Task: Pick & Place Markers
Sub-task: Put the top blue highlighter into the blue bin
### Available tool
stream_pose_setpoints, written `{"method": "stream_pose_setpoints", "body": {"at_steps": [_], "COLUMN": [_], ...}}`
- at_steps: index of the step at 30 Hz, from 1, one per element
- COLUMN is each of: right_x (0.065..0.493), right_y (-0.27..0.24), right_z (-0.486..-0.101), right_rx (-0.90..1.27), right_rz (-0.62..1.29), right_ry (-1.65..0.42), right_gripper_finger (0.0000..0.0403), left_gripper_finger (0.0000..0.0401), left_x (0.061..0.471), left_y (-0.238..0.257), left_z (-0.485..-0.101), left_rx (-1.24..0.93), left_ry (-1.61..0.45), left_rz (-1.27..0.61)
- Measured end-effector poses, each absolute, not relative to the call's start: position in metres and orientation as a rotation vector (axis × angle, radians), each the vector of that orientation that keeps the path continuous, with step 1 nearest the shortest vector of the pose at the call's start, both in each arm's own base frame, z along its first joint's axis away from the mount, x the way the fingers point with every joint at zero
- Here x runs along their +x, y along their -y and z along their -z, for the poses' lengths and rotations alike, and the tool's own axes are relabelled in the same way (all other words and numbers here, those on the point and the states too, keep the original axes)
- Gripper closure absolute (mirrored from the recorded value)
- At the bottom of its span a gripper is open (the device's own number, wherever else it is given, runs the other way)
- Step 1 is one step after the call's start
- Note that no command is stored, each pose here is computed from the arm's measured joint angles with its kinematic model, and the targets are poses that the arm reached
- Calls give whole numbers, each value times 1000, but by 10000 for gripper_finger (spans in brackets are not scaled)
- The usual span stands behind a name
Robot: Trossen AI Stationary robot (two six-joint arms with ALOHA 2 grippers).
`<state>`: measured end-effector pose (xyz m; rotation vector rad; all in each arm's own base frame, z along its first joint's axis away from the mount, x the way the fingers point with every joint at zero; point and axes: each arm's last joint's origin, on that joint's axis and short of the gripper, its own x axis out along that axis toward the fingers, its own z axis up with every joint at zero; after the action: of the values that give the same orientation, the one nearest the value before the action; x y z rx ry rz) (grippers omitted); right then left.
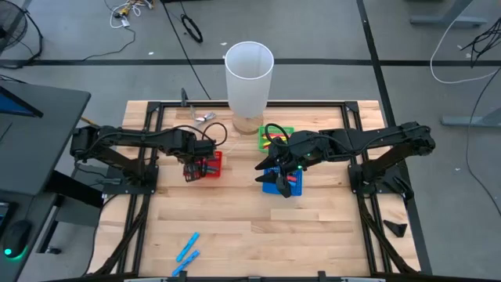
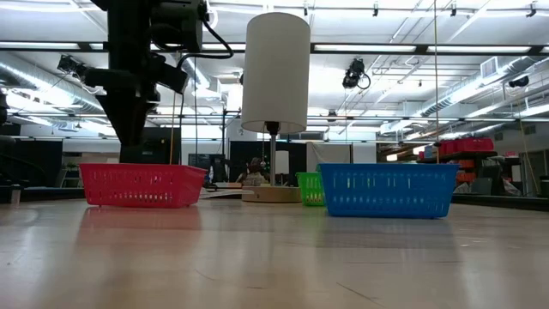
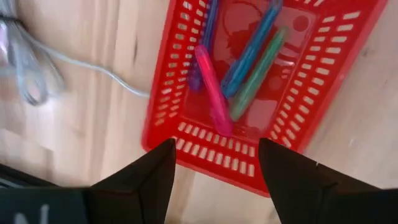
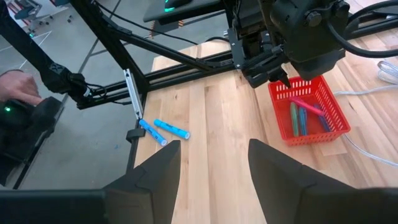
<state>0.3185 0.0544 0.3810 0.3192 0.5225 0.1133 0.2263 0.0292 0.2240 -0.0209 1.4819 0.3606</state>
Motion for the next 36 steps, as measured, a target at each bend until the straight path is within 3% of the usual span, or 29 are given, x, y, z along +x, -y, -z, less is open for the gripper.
{"method": "stream_pose_setpoints", "body": {"at_steps": [7, 36], "right_x": [318, 319], "right_y": [-54, -54], "right_z": [-381, -381], "right_rx": [313, 267], "right_rz": [-114, -121], "right_ry": [-523, -518], "right_gripper_finger": [214, 214], "left_gripper_finger": [169, 169], "left_x": [224, 200], "left_y": [-17, 148], "left_z": [-223, -227], "left_rx": [-330, -979], "left_ry": [-1489, -1356], "left_rz": [-418, -530]}}
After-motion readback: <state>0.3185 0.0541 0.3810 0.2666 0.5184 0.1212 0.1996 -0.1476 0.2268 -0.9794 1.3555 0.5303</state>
